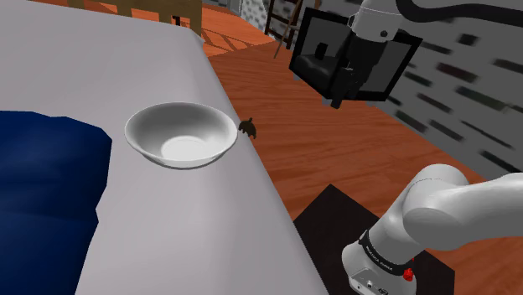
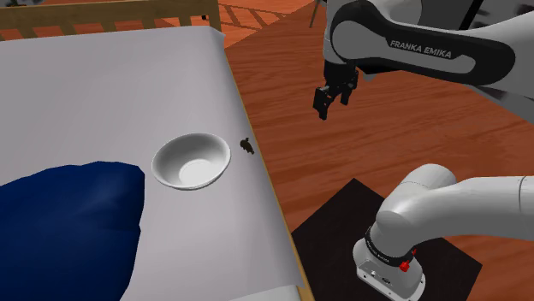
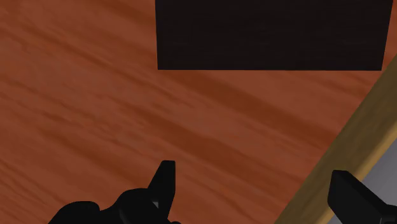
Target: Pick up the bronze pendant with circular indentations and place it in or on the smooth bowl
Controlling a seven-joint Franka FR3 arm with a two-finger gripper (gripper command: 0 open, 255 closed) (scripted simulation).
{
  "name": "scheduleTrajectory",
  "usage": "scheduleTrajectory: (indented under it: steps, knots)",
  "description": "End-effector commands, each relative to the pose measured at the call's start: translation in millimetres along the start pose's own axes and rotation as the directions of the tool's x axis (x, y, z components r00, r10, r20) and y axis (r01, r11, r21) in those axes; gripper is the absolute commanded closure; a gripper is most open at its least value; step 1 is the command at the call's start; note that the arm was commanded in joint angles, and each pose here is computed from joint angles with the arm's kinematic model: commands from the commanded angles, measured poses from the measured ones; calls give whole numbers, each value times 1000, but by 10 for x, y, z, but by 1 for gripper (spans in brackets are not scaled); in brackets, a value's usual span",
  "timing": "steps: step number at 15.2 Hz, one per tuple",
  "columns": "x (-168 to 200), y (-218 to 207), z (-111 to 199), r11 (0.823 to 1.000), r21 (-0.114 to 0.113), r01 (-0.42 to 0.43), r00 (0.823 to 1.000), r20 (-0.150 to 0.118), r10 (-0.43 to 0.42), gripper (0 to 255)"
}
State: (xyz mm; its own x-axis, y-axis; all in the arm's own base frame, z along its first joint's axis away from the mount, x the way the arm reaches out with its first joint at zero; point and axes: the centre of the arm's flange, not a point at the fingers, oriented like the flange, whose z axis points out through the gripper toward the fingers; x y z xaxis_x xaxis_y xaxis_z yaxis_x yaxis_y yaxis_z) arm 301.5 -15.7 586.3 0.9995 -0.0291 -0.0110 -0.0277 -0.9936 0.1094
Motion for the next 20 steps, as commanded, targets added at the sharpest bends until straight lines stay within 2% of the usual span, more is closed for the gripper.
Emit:
scheduleTrajectory:
  steps: [1,10,20]
  knots:
    - [0,0,0,1000,0,0,1000,0,0,0]
    - [583,-1036,84,995,9,101,995,19,-101,0]
    - [1103,-2251,178,977,21,211,977,38,-212,0]
